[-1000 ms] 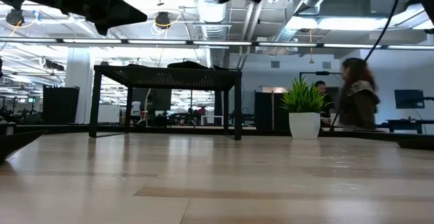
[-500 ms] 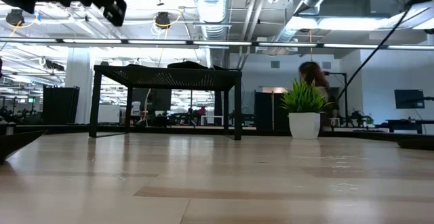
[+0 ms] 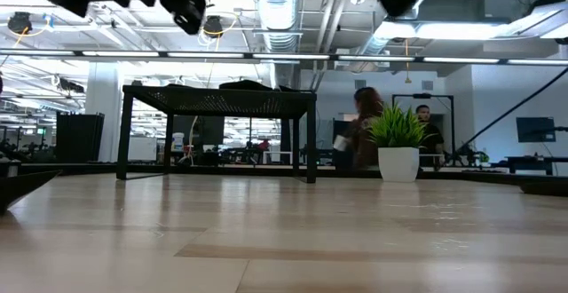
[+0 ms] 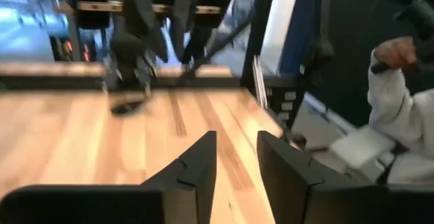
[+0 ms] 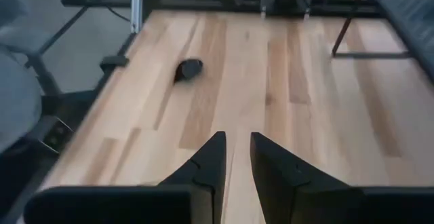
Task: Pick & Place Mini shaped plates
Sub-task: Stack the black drop shaped plate on the top of the black drop shaped plates on the shelf
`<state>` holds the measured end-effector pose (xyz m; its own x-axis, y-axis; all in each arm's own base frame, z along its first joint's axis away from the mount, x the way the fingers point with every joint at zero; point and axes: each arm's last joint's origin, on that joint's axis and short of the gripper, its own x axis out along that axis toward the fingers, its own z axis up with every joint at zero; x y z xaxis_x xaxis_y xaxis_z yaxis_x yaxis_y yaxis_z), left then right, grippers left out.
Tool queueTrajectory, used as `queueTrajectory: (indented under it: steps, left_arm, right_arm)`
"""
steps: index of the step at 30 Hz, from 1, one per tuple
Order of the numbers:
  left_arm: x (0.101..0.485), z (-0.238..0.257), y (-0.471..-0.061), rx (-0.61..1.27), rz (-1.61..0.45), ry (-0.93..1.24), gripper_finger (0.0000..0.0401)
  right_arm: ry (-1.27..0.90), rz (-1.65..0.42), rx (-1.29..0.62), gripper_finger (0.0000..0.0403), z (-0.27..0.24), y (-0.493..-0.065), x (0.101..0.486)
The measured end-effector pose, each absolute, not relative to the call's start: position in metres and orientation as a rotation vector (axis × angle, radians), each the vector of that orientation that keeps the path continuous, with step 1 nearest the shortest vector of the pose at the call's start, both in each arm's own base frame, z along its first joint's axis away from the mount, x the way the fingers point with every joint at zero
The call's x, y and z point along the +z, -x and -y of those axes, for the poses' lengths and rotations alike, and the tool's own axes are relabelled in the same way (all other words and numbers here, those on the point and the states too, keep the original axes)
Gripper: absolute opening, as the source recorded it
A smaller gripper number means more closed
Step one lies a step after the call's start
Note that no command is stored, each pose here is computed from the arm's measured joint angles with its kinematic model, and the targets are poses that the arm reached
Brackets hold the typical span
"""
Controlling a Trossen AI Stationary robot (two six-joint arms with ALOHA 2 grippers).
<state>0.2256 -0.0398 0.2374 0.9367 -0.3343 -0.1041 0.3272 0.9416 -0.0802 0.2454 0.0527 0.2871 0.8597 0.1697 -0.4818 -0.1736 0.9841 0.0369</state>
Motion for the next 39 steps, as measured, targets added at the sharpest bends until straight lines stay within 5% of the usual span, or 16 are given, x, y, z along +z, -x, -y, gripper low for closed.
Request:
queueTrajectory:
  steps: [10,23,28,39]
  left_arm:
    - [0.198,0.072,-0.269,-0.353,-0.493,0.029,0.0122]
    - [0.175,0.156,-0.219,-0.290,-0.748,0.142,0.0120]
    - [0.161,0.170,-0.194,-0.151,-0.740,0.169,0.0120]
    - [0.125,0.195,-0.181,-0.156,-0.752,0.134,0.0120]
  right_arm:
    - [-0.050,-0.544,0.132,0.0064,-0.056,-0.252,0.217]
    - [-0.073,-0.449,0.205,0.0064,-0.080,-0.272,0.203]
    - [-0.073,-0.452,0.199,0.0064,-0.080,-0.276,0.197]
    - [-0.081,-0.452,0.148,0.0064,-0.066,-0.280,0.197]
